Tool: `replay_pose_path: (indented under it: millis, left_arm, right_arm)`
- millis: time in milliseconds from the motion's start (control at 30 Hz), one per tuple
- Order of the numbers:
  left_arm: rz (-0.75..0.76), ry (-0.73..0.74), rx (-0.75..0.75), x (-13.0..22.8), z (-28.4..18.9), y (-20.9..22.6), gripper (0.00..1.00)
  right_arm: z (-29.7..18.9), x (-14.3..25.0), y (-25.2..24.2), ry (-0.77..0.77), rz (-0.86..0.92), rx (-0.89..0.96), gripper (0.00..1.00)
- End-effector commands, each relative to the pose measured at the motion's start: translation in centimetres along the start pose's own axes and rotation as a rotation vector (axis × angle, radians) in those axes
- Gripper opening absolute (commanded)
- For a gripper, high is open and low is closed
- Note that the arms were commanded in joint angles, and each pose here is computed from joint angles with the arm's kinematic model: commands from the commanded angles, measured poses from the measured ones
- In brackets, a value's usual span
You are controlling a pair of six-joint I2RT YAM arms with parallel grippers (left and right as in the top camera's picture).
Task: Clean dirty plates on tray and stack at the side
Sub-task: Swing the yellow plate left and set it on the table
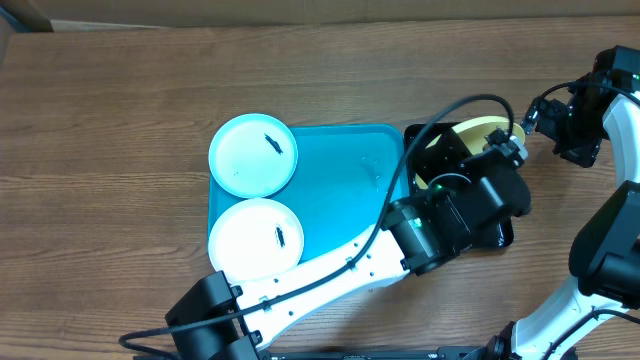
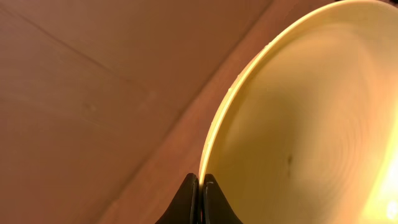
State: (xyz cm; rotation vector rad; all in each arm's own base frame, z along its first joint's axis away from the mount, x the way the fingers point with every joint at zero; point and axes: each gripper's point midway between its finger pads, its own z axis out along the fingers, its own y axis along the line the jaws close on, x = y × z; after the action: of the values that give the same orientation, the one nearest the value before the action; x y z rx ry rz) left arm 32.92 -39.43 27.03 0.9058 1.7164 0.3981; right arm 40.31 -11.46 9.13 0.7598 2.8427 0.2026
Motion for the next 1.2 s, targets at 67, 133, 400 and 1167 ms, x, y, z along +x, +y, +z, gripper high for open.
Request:
replay_pose_path:
  millis: [67, 133, 400, 1167]
  left_arm:
    - [0.047, -0.008, -0.103, -1.2, -1.2, 2.4, 0.04]
    - [0.048, -0.007, -0.103, -1.1, -1.2, 2.4, 0.04]
    - [-0.024, -0.005, -0.106, -1.0, -1.1, 2.6, 0.04]
    - [-1.169, 0.339, 0.905, 12.1, 7.2, 9.3, 0.04]
  right_arm:
    - [-1.7, -0.8, 0.5, -0.050, -0.007, -0.011, 1.00]
    - [-1.7, -0.8, 0.6, -0.050, -0.007, -0.012, 1.00]
    - [-1.7, -0.8, 0.5, -0.050, -0.007, -0.011, 1.00]
    - [-1.7, -0.8, 0.5, -0.050, -0.007, -0.011, 1.00]
